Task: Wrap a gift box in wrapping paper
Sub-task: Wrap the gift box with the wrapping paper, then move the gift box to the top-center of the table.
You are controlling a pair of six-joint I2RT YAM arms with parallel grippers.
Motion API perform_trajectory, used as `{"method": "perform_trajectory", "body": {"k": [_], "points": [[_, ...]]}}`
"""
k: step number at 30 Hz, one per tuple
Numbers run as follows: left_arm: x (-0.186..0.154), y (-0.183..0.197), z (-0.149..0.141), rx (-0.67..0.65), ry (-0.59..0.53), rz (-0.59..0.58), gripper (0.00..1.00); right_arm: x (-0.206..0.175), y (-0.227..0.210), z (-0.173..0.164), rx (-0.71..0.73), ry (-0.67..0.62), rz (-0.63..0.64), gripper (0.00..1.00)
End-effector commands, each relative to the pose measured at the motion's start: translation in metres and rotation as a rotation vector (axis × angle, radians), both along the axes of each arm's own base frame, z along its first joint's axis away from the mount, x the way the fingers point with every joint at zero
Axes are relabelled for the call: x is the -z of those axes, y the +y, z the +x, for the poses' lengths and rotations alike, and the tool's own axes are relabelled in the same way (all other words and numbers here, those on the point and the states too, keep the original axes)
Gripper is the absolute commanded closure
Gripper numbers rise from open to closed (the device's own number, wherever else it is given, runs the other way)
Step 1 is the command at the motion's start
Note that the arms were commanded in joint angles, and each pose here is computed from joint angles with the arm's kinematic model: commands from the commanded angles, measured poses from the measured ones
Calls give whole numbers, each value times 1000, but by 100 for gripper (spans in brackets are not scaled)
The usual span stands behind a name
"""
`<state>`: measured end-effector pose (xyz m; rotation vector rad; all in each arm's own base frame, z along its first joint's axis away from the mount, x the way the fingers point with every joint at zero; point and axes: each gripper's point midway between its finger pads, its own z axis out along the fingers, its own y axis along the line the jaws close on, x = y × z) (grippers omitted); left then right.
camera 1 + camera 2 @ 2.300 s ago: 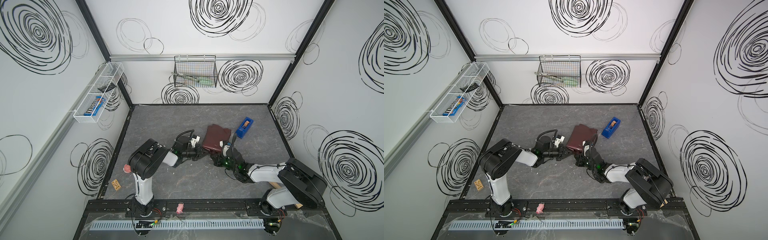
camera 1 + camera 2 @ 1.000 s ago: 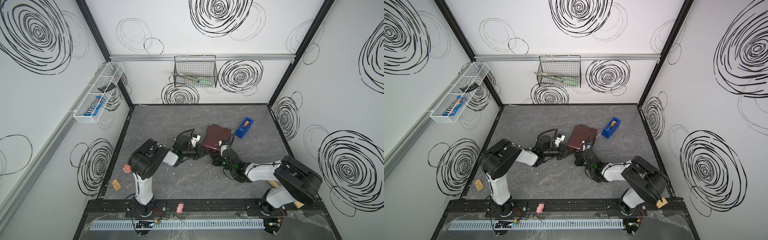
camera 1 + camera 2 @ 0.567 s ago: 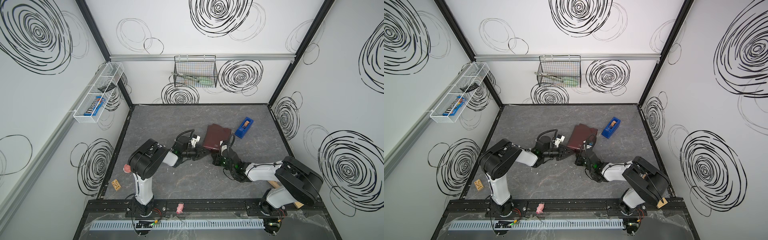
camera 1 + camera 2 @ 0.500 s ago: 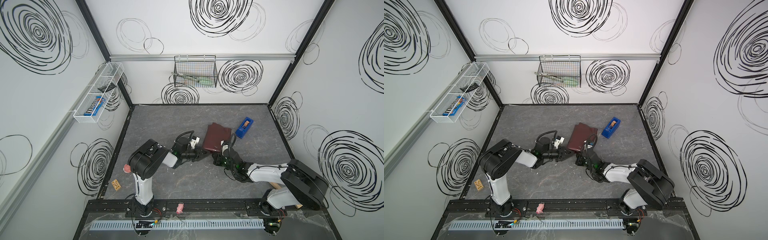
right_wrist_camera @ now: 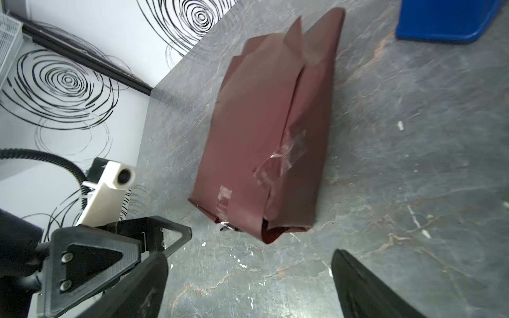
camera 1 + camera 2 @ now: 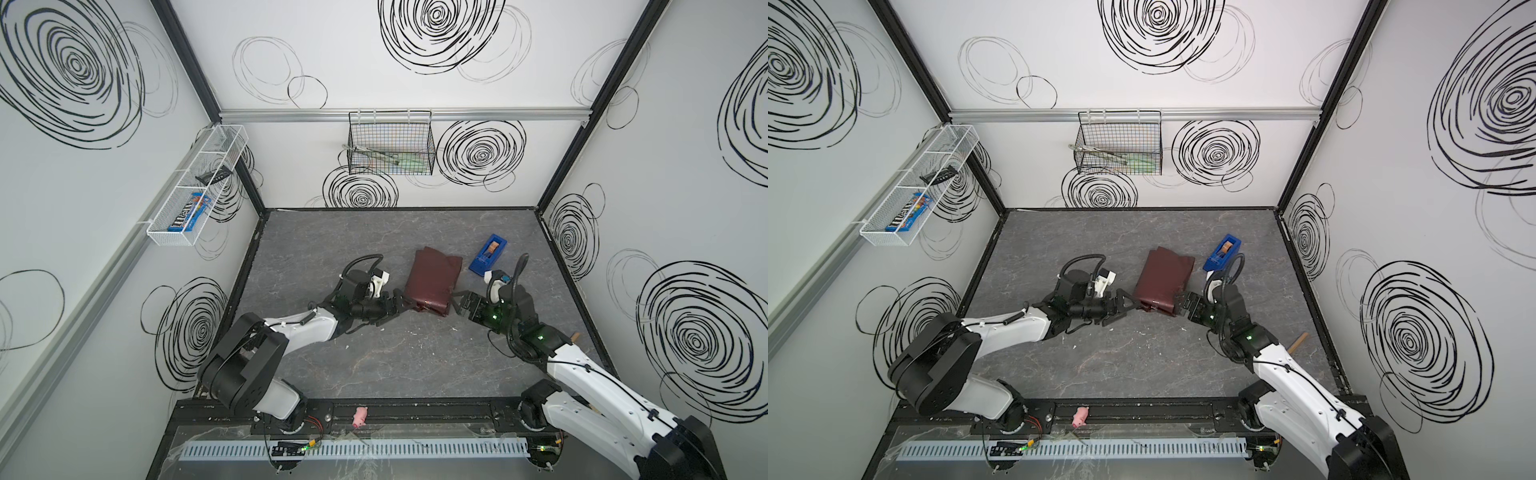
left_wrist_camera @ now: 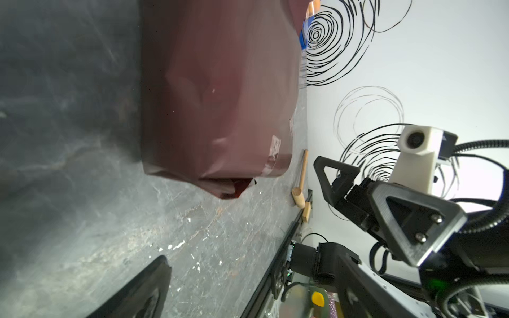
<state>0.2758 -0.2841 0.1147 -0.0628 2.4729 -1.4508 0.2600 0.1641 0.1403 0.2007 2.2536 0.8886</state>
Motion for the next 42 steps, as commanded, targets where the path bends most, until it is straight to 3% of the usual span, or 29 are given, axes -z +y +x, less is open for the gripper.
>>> {"method": "perform_trajectory", "body": {"k": [1, 8, 15, 28, 42], "points": [[9, 13, 22, 4, -50, 158, 4, 0, 6, 5, -120, 41, 43, 3], [16, 8, 77, 24, -72, 259, 4, 11, 14, 51, -207, 128, 78, 3], [21, -9, 105, 70, -65, 288, 4, 34, 27, 77, -273, 205, 118, 3], [25, -53, 113, 133, -52, 194, 4, 46, 44, 104, -342, 218, 164, 3], [-29, -41, 100, 104, -149, 82, 4, 2, 73, 100, -450, 73, 185, 3]]}}
